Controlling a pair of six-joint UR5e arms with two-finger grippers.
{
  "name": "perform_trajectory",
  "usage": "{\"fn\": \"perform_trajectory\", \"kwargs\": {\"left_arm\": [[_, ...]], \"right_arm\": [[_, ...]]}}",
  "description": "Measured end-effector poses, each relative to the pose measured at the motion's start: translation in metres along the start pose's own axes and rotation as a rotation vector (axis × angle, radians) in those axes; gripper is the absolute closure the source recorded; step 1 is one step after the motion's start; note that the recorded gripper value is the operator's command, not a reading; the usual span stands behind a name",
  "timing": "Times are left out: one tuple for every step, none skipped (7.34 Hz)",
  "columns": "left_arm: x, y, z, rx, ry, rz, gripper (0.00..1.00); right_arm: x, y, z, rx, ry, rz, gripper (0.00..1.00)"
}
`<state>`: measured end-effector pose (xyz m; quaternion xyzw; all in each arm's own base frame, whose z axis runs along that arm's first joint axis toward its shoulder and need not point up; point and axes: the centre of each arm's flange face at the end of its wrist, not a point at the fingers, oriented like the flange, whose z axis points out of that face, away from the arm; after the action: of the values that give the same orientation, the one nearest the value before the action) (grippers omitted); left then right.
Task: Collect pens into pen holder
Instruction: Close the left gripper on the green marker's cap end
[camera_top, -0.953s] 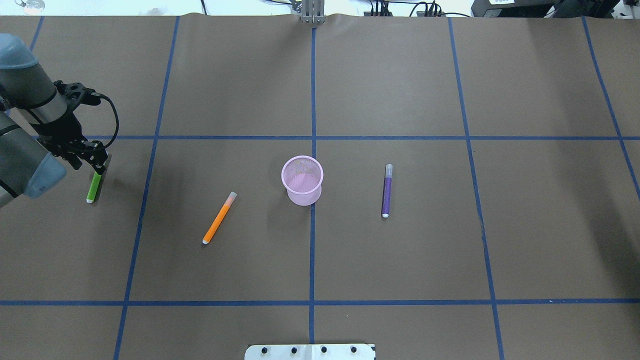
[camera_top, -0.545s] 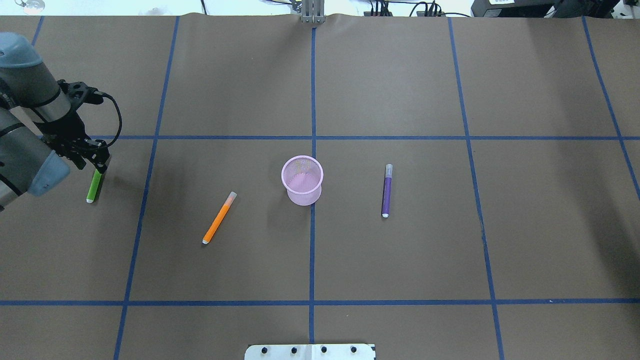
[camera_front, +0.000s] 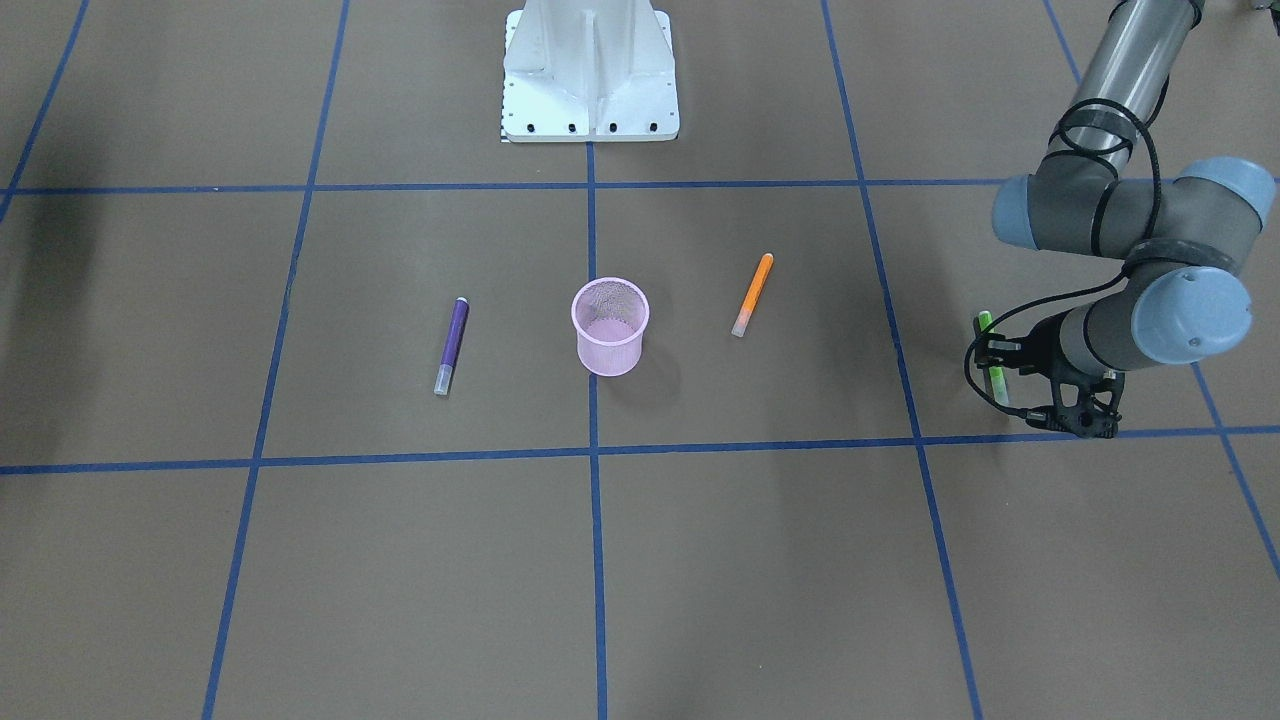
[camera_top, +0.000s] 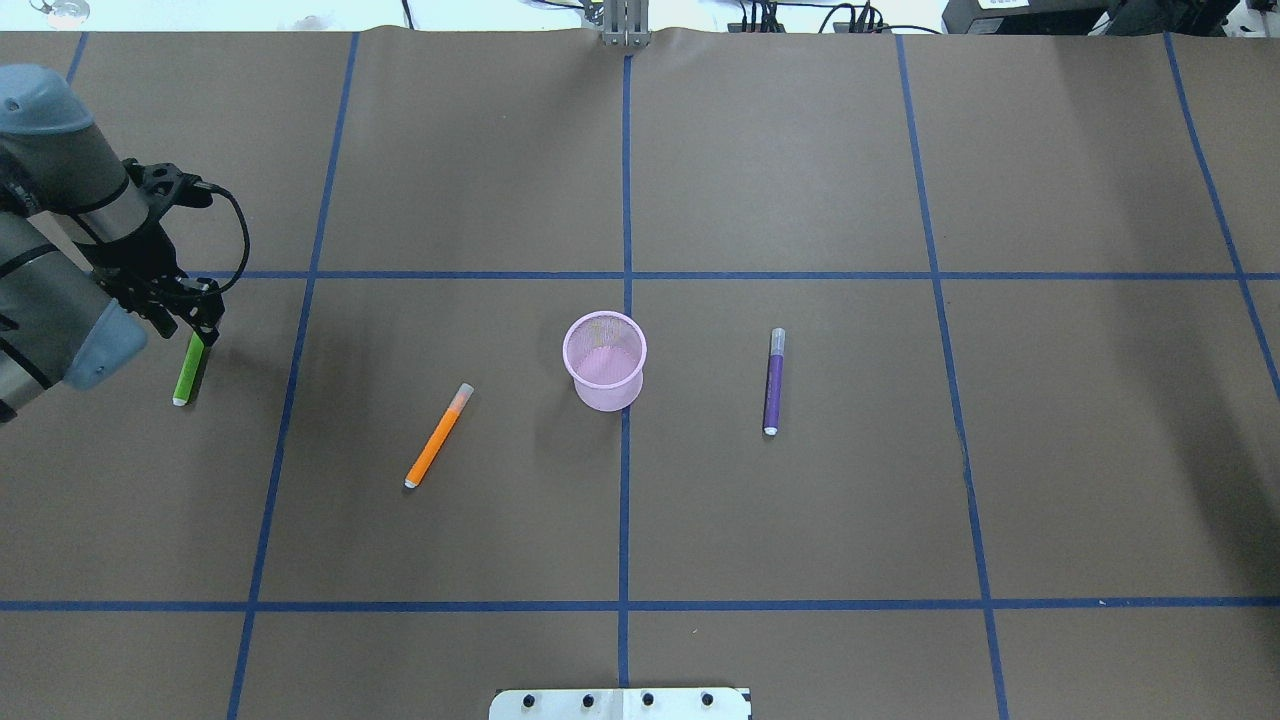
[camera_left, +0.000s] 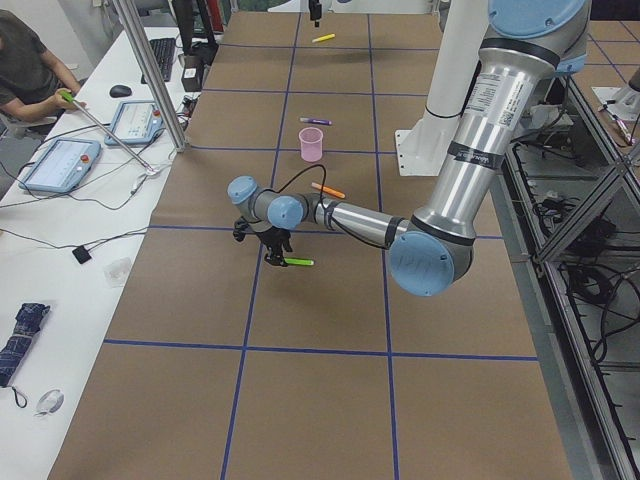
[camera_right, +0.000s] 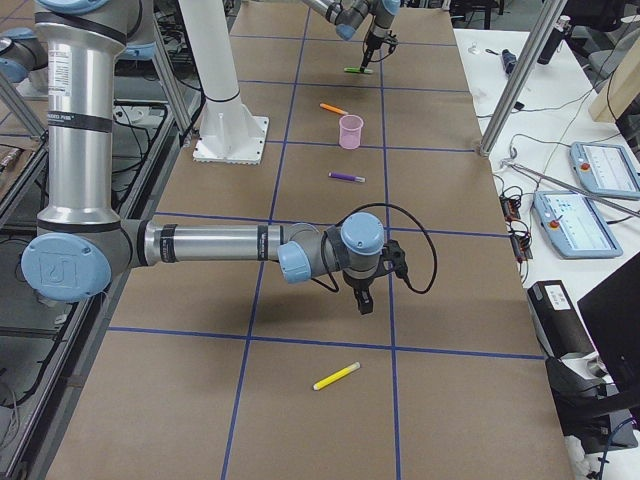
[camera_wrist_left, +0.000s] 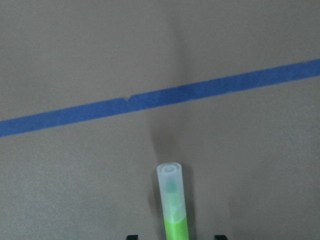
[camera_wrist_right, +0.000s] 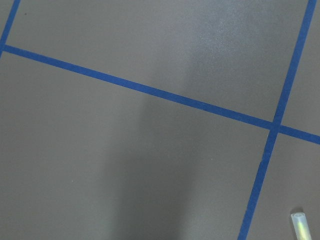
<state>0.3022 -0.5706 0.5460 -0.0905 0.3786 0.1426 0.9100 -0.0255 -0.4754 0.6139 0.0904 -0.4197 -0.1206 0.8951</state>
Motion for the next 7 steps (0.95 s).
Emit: {"fn": "perform_trajectory", "kwargs": {"left_arm": [[0.0001,-0.0011,0.0014,-0.003,-0.001,-0.001,0.43],[0.0005,-0.0023,0.0019,-0.004,-0.001,-0.002,0.44],[0.0001,-0.0029,0.0029,-0.006,-0.002,-0.004,0.47],[-0.0003,-0.0031,0.0035,-0.007,-0.002,-0.005,0.55],[-0.0004,-0.0033,0.0036,-0.007,-0.002,-0.005,0.58],[-0.0004,-0.0033,0.0041,-0.008,-0.002,-0.005,0.58],[-0.0003,-0.0033,0.0046,-0.008,-0.002,-0.004,0.58]], "right_arm": [[0.0002,0.0001,0.0002,0.0,0.0,0.0,0.01],[0.0005,0.0003,0.0004,-0.001,0.0,0.001,0.01],[0.0007,0.0007,0.0007,-0.002,0.0,0.002,0.01],[0.0009,0.001,0.0008,-0.003,0.0,0.003,0.01],[0.001,0.001,0.0009,-0.003,0.0,0.003,0.01],[0.0011,0.001,0.001,-0.003,0.0,0.004,0.01],[0.0013,0.001,0.0011,-0.003,0.0,0.004,0.01]]}}
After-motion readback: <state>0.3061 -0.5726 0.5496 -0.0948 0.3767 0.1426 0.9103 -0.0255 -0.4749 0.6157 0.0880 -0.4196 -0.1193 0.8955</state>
